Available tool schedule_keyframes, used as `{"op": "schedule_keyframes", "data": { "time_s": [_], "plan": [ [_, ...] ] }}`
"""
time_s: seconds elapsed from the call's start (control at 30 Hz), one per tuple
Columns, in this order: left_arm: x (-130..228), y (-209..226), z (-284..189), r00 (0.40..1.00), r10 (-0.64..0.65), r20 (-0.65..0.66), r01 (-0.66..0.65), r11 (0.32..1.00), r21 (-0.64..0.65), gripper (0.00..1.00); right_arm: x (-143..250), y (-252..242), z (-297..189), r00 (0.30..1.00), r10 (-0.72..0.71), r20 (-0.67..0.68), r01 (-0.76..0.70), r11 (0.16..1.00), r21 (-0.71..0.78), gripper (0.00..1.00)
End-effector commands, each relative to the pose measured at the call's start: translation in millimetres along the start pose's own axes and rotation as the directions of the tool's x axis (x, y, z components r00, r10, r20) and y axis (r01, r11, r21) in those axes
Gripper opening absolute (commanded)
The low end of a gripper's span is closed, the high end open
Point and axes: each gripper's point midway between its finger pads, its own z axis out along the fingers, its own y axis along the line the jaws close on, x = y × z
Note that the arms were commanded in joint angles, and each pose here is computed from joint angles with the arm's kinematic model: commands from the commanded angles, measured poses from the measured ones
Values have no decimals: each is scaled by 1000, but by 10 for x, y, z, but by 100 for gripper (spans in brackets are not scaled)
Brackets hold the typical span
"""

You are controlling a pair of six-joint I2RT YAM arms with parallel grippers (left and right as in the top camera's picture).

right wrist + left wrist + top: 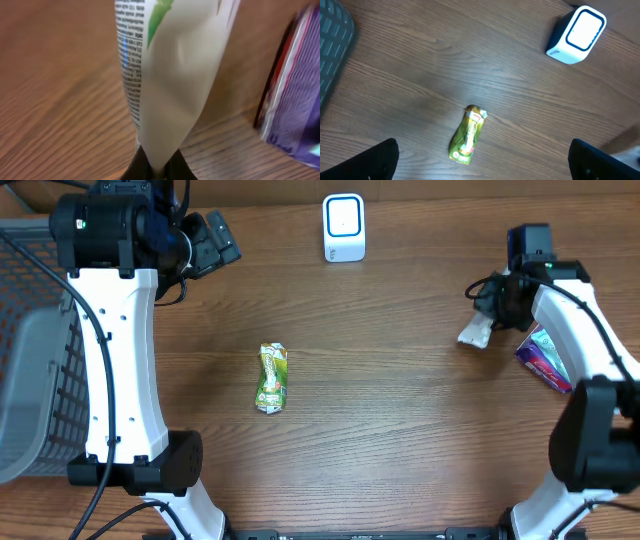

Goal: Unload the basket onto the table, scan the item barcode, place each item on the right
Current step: 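Carry the white tube to the right edge and release it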

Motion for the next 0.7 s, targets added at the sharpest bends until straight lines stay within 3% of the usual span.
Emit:
{"op": "schedule_keyframes", "data": {
  "time_s": [0.0,0.27,0.33,0.37,0.4,0.47,0.53,0.67],
  "plan": [
    [12,-14,16,1000,14,-7,-14,1000,3,99,-127,-163,62,979,204,17,-204,979,17,4],
    [12,-14,16,1000,14,-7,-14,1000,3,99,-174,-431,137,962,271,20,-271,959,80,5],
    [12,-13,17,1000,14,-7,-14,1000,2,100,-163,-442,136,962,272,16,-272,959,85,20],
    [12,-14,16,1000,14,-7,-14,1000,3,100,-158,-443,134,963,271,14,-271,959,86,32],
    [12,-14,16,1000,14,-7,-14,1000,3,100,-157,-442,134,963,268,13,-268,960,85,52],
    [12,-14,16,1000,14,-7,-14,1000,3,100,-143,-450,132,963,268,8,-268,959,90,76],
    [12,-14,16,1000,14,-7,-14,1000,3,99,-133,-450,126,963,268,3,-267,959,91,84],
    [12,-14,16,1000,14,-7,-14,1000,3,100,-147,-362,15,975,222,-15,-221,974,48,85]
  ]
}}
